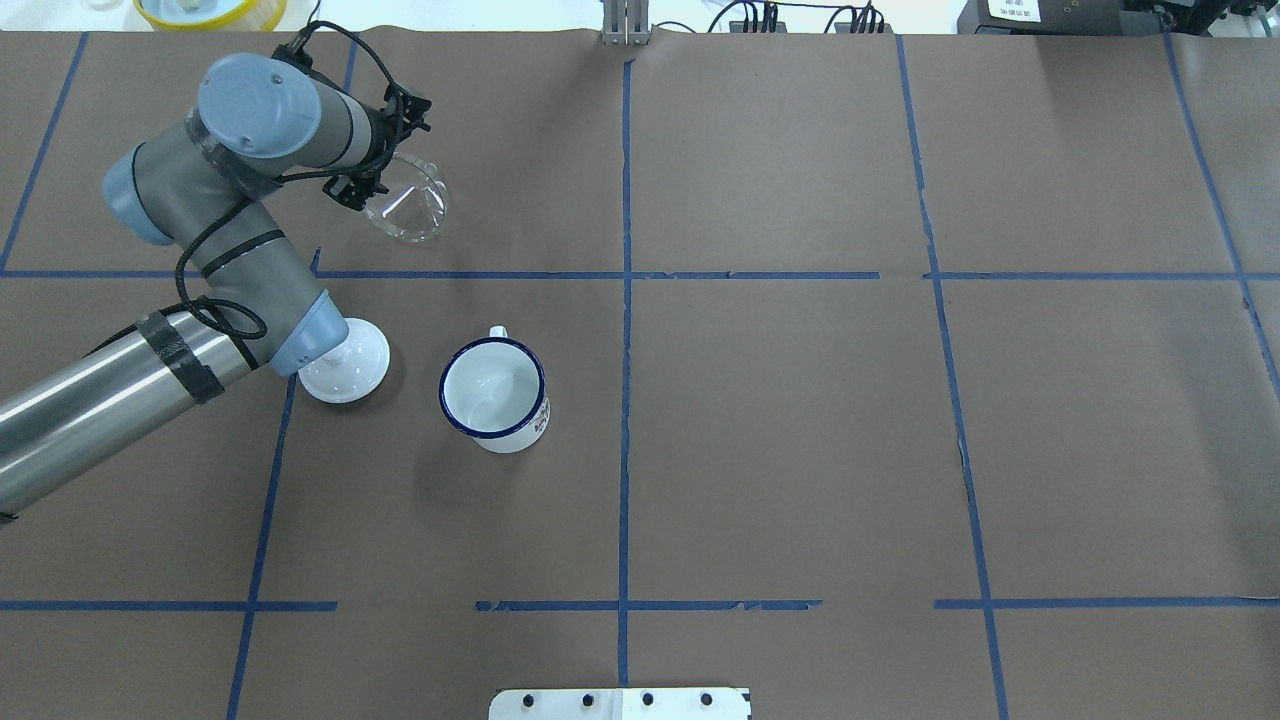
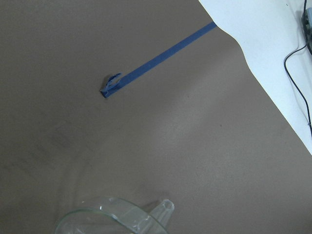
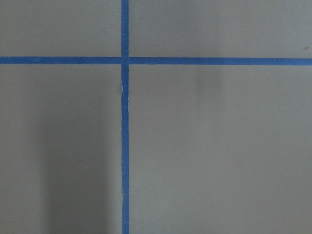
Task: Place funnel on cup
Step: 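Grasp the glass funnel's rim with the left gripper and lift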
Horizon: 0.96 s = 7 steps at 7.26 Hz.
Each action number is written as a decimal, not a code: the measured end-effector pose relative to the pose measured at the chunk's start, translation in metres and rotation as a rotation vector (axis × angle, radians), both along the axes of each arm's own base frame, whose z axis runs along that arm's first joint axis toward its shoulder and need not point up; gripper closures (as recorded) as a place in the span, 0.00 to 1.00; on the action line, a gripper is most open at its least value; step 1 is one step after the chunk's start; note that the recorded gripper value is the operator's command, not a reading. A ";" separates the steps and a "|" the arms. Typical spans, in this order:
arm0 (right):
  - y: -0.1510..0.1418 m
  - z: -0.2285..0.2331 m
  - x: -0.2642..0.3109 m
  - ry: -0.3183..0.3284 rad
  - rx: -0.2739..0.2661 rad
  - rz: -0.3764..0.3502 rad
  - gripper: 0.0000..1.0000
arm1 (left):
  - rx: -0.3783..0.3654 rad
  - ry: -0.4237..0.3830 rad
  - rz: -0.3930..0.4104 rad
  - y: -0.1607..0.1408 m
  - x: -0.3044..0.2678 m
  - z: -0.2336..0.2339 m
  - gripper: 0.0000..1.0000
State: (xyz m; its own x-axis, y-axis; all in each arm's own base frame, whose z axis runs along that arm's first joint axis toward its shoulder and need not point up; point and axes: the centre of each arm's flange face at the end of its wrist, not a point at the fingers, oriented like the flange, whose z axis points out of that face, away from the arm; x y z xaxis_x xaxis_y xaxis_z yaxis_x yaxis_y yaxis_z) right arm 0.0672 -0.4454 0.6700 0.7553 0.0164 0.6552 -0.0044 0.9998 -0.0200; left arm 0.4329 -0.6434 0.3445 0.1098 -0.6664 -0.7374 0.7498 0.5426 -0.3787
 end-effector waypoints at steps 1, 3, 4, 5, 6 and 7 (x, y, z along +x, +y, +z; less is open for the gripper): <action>0.000 0.000 0.000 0.000 0.000 0.000 0.00 | 0.008 0.000 -0.001 0.002 0.007 0.003 0.83; 0.000 0.000 0.000 0.000 0.000 0.000 0.00 | 0.014 0.003 0.007 0.008 0.016 0.005 1.00; 0.000 0.000 0.000 0.000 0.000 0.000 0.00 | 0.021 0.009 0.009 0.010 0.015 0.002 1.00; 0.000 0.000 0.000 0.000 0.000 0.000 0.00 | 0.035 0.031 0.010 0.010 0.005 -0.010 1.00; 0.000 0.000 0.000 0.000 0.000 0.000 0.00 | 0.046 0.071 0.021 0.010 -0.018 -0.026 1.00; 0.000 0.000 0.000 0.000 0.000 0.000 0.00 | 0.047 0.116 0.045 0.013 -0.051 -0.037 1.00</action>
